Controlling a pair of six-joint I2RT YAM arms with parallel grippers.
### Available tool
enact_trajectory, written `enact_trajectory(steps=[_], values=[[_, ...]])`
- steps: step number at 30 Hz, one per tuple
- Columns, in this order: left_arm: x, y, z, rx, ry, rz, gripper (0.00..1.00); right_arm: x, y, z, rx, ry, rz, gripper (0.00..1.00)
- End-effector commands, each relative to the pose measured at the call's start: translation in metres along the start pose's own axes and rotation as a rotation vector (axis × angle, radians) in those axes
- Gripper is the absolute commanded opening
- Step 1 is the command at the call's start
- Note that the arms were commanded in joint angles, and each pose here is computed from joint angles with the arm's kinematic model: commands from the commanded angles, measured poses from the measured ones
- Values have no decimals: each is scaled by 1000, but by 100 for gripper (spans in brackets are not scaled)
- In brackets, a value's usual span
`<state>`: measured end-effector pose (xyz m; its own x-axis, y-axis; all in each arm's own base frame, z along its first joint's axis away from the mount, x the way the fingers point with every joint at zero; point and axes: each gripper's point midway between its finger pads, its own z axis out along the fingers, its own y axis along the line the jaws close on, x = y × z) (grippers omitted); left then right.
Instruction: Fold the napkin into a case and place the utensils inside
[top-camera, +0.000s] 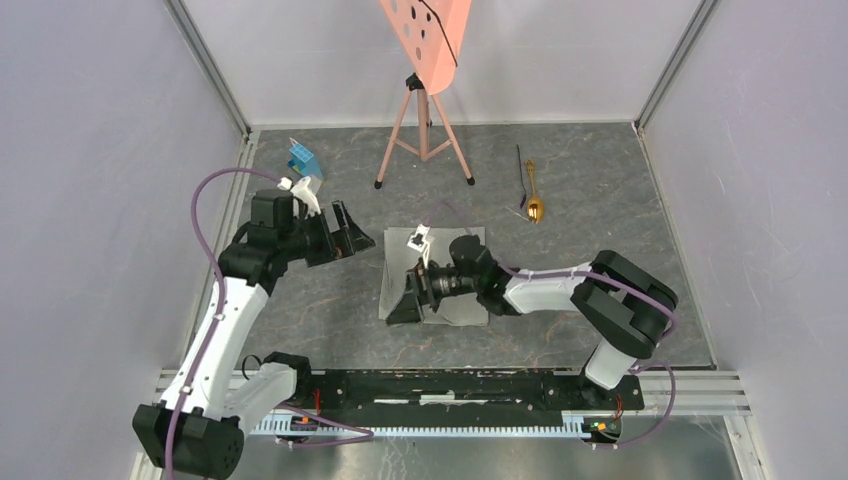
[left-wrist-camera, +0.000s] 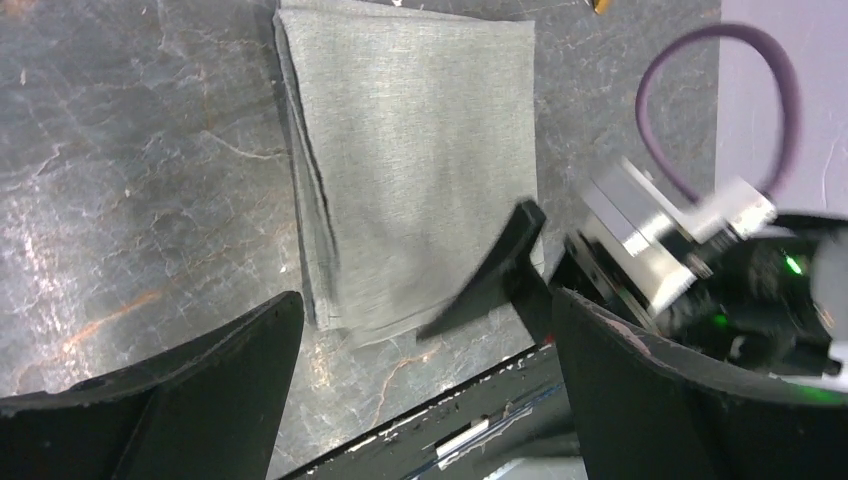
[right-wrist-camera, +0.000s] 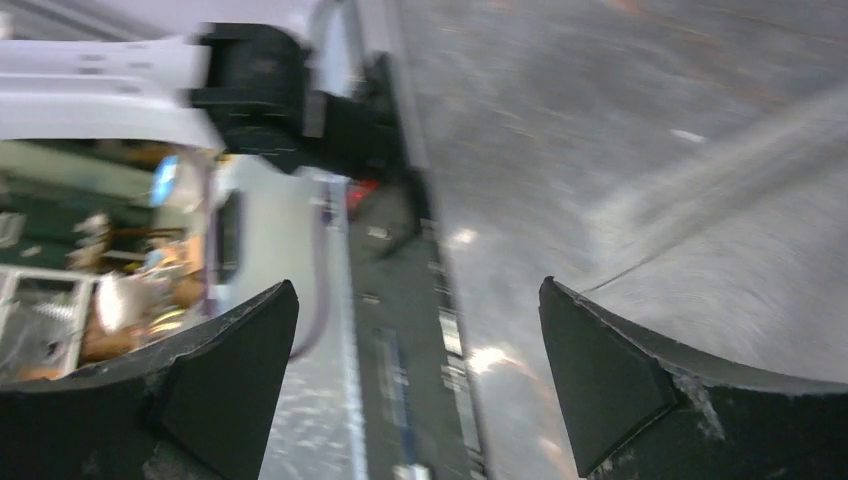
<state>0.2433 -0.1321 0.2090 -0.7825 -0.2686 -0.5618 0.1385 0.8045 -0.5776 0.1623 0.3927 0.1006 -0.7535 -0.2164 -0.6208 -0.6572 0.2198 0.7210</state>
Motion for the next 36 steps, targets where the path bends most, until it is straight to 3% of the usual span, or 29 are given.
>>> enact_trajectory(steps=[1, 4, 6, 9, 12, 16, 25, 28, 30, 32, 36], values=[[15, 12, -6, -70, 13, -94, 100, -41, 95, -5, -334, -175, 51, 97], [21, 19, 1, -97, 34, -149, 100, -41, 71, -26, -305, -203, 87, 98], [29, 24, 10, -106, 77, -172, 100, -30, 34, -41, -172, -194, 98, 98], [47, 28, 32, -129, 151, -187, 100, -3, -17, -55, 102, -76, 4, 98], [64, 27, 55, -170, 223, -150, 97, 23, -59, -85, 386, 30, -56, 85], [79, 19, 80, -186, 265, -124, 96, 63, -96, -124, 642, 118, -38, 55], [79, -31, 88, -112, 238, -116, 96, 82, -162, -195, 1055, 75, 51, 50], [71, -42, 86, -87, 218, -120, 97, 64, -186, -238, 1296, 53, 78, 38], [63, -44, 91, -99, 212, -96, 98, 22, -197, -263, 1455, -55, 46, 39], [52, -46, 103, -116, 216, -43, 100, -30, -199, -260, 1464, -123, -31, 48], [26, -29, 146, -216, 281, 89, 100, -108, -174, -197, 1131, -103, -163, 83]])
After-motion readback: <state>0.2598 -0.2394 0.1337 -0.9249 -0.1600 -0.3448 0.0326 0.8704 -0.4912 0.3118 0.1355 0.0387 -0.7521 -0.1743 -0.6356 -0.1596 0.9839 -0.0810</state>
